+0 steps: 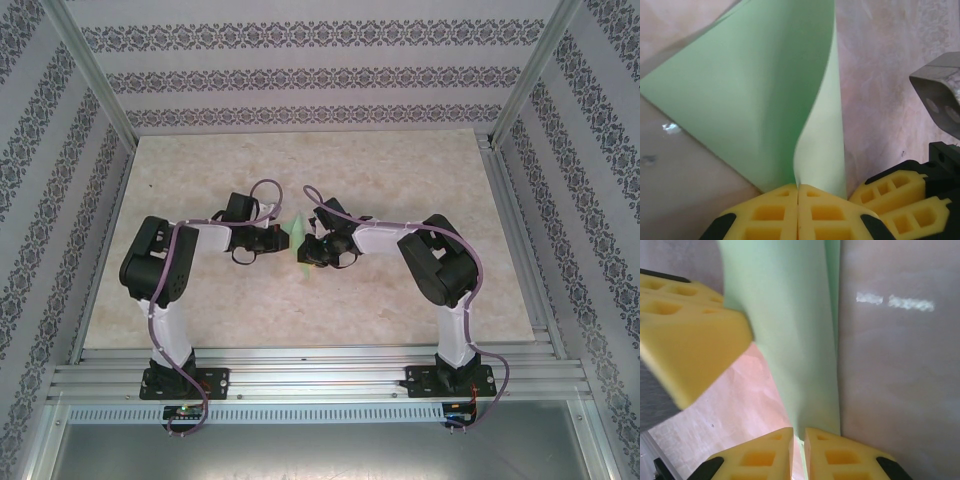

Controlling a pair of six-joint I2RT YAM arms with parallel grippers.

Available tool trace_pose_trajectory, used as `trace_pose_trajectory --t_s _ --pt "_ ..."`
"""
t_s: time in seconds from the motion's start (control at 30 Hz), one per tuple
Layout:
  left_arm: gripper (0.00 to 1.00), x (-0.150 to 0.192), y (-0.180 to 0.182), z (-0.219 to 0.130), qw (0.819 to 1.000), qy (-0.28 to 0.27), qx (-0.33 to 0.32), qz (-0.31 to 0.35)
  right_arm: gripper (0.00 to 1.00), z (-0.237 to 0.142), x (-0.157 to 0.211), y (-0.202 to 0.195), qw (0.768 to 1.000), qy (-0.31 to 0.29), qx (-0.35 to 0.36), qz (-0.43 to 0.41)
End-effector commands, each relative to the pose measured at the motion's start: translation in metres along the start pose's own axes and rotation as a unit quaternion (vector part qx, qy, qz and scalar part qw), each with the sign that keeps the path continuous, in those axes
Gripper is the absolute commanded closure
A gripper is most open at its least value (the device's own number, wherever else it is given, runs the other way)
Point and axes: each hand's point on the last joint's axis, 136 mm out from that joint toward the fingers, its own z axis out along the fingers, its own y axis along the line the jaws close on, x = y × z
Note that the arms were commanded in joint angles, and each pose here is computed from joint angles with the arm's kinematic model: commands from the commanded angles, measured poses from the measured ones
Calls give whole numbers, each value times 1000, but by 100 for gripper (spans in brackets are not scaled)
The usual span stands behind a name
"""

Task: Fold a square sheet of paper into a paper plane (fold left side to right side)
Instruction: Fold the wing for the fifth time at the center of the table.

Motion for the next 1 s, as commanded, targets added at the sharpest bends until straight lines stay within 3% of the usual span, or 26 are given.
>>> trace_pose_trajectory --t_s 0.0,0.23,0.33,0.47,0.77,0.97 --pt "91 -30 -1 -31 998 -55 -27 -1 84 10 47 -59 992 64 100 36" --pt "92 -30 -28 -48 997 -72 14 4 85 12 46 -55 993 66 98 29" --pt "93 -28 -45 -44 996 -69 58 0 85 12 45 -54 993 64 97 27" --pt "93 -24 -57 -29 996 -54 71 6 85 12 44 -53 993 64 97 28" --pt "94 -11 -34 15 998 -19 50 -16 85 12 43 -49 993 63 93 25" --pt "94 5 3 30 999 -4 -23 -32 84 3 33 -28 997 44 63 6"
